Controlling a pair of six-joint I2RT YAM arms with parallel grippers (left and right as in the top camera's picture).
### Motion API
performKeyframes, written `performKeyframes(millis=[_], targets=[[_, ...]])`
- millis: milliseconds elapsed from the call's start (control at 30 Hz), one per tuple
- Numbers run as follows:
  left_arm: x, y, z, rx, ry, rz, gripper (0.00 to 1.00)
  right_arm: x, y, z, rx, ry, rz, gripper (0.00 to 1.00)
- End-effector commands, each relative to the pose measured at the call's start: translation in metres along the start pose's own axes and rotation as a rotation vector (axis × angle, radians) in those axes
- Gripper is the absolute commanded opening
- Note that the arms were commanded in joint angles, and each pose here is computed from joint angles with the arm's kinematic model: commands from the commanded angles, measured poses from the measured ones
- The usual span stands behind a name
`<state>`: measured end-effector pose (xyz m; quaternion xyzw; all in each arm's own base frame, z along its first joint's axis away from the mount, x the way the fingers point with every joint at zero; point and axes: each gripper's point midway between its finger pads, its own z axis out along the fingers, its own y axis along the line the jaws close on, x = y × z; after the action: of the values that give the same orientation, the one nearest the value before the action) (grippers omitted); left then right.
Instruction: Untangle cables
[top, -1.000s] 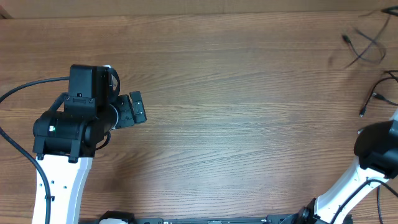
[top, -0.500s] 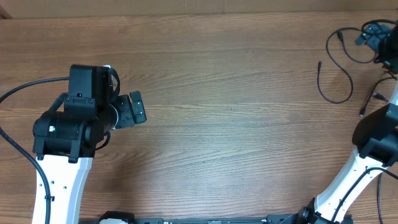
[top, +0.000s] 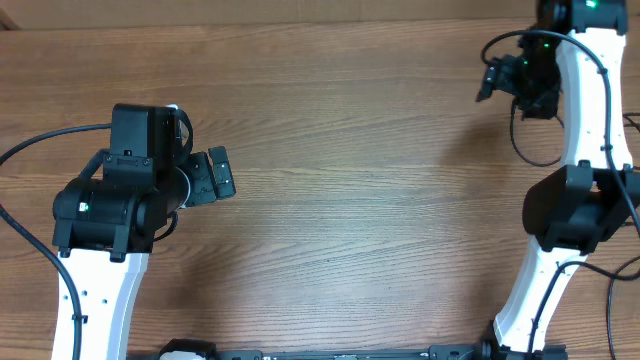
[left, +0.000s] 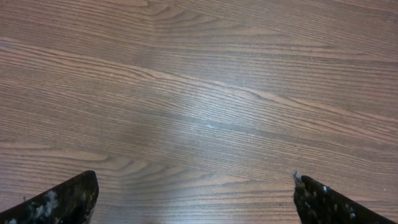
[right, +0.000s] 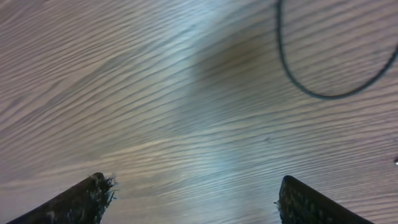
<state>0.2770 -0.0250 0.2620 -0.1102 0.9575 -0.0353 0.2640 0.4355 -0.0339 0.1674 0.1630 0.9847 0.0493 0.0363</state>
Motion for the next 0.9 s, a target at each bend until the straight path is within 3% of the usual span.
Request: performKeyframes(millis=[0, 200, 267, 867], targets=[[-0.004, 0.001, -0.002, -0.005, -0.016, 0.005, 0.99, 0.016, 0.02, -0.064, -0.041, -0.14, -0.07, 0.86], [-0.004, 0.001, -0.002, -0.005, -0.015, 0.005, 0.99, 0.045, 0.052, -0.114, -0.084, -0.247, -0.162, 0.87], [-0.004, 0.001, -0.002, -0.005, -0.015, 0.005, 1.0, 0.056, 0.069, -0.122, -0.1, -0.264, -0.211, 1.0], [-0.004, 0.001, -0.002, -0.005, -0.016, 0.005, 1.0, 0.064, 0.09, -0.118, -0.115, -0.254, -0.267, 1.0]])
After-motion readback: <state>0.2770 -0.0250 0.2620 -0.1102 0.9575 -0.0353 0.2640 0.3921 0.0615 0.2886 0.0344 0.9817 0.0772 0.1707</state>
